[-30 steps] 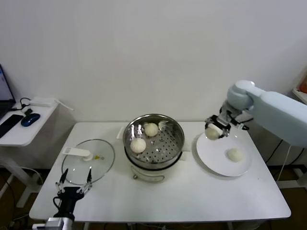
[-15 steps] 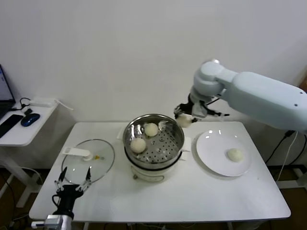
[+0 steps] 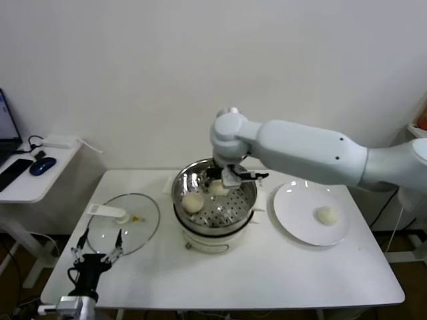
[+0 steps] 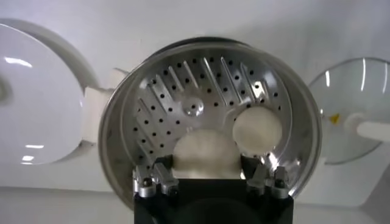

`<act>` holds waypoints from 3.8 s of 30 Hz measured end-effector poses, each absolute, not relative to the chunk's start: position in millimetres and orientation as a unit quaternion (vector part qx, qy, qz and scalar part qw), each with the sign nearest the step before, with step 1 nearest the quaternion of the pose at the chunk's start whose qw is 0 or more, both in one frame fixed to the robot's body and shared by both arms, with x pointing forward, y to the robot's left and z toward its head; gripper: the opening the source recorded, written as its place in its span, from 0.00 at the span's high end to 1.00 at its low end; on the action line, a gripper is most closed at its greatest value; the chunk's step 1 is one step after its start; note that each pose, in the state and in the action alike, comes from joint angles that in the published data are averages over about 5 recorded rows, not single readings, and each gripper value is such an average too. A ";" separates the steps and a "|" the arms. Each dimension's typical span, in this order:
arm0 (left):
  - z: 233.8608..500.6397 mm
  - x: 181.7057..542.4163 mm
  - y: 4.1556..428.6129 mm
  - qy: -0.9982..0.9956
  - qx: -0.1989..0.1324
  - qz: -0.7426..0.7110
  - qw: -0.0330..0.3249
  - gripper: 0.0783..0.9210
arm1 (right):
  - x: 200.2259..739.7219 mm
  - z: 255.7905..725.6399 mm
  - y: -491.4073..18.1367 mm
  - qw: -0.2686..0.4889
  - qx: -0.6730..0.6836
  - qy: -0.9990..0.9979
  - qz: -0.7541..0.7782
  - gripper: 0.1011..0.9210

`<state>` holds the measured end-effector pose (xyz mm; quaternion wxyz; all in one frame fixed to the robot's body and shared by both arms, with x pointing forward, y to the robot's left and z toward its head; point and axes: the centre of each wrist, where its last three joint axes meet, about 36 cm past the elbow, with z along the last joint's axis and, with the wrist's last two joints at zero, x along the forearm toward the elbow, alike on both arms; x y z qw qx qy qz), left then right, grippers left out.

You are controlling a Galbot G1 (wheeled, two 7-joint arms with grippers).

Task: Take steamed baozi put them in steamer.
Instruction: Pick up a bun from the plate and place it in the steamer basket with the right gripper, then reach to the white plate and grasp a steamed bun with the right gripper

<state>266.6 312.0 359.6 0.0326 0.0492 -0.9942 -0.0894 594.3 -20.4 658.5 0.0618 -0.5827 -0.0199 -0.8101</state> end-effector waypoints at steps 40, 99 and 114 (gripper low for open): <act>355.5 267.9 314.0 -0.994 0.050 -0.090 0.039 0.12 | 562.7 590.6 -14.3 0.088 -0.600 -0.096 -0.790 0.13; 355.0 268.4 312.2 -0.994 0.031 -0.095 0.038 0.12 | 646.3 561.1 -464.1 -0.376 -0.503 0.499 -0.597 0.12; 352.0 263.6 316.1 -0.993 0.037 -0.098 0.046 0.12 | 651.9 503.2 -491.1 -0.413 -0.474 0.517 -0.582 0.12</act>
